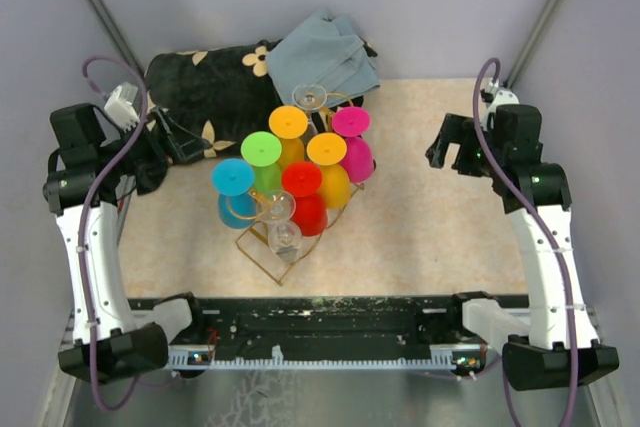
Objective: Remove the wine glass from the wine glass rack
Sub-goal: Pick up the wine glass from the wine rack.
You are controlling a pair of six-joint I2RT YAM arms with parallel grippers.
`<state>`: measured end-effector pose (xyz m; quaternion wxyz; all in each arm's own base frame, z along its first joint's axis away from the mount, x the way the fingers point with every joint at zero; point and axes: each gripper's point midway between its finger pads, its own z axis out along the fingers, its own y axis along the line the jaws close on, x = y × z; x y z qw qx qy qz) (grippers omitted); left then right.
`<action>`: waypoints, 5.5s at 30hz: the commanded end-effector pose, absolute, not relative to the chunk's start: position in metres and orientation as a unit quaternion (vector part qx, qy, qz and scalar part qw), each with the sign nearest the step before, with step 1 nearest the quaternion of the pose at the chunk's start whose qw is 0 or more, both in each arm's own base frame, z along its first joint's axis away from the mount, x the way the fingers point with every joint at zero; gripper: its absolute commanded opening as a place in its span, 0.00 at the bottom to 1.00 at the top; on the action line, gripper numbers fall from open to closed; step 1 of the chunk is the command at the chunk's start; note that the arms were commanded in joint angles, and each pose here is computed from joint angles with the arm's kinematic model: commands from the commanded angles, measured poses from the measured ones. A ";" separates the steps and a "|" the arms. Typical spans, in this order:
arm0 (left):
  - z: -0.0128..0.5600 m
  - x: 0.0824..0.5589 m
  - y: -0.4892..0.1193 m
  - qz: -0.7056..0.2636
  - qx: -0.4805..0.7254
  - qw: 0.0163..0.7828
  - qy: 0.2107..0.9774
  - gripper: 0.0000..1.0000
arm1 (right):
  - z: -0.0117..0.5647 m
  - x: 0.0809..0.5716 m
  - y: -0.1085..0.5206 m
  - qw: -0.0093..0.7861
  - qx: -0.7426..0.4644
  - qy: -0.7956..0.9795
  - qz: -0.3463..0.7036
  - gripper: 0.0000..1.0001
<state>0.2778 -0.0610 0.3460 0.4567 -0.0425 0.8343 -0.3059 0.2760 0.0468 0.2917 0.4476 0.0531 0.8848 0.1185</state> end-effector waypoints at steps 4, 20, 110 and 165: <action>0.355 0.253 -0.071 -0.460 -0.095 0.366 0.803 0.83 | 0.332 0.277 0.064 0.478 0.052 0.859 0.178 0.94; 0.382 0.209 -0.096 -0.592 -0.057 0.312 0.741 0.63 | 0.335 0.269 0.065 0.478 0.053 0.857 0.183 0.94; 0.362 0.205 -0.117 -0.599 -0.103 0.229 0.760 0.00 | 0.326 0.266 0.058 0.488 0.054 0.856 0.162 0.95; 0.375 0.224 -0.098 -0.583 -0.138 0.251 0.760 0.00 | 0.317 0.272 0.055 0.484 0.054 0.860 0.154 0.96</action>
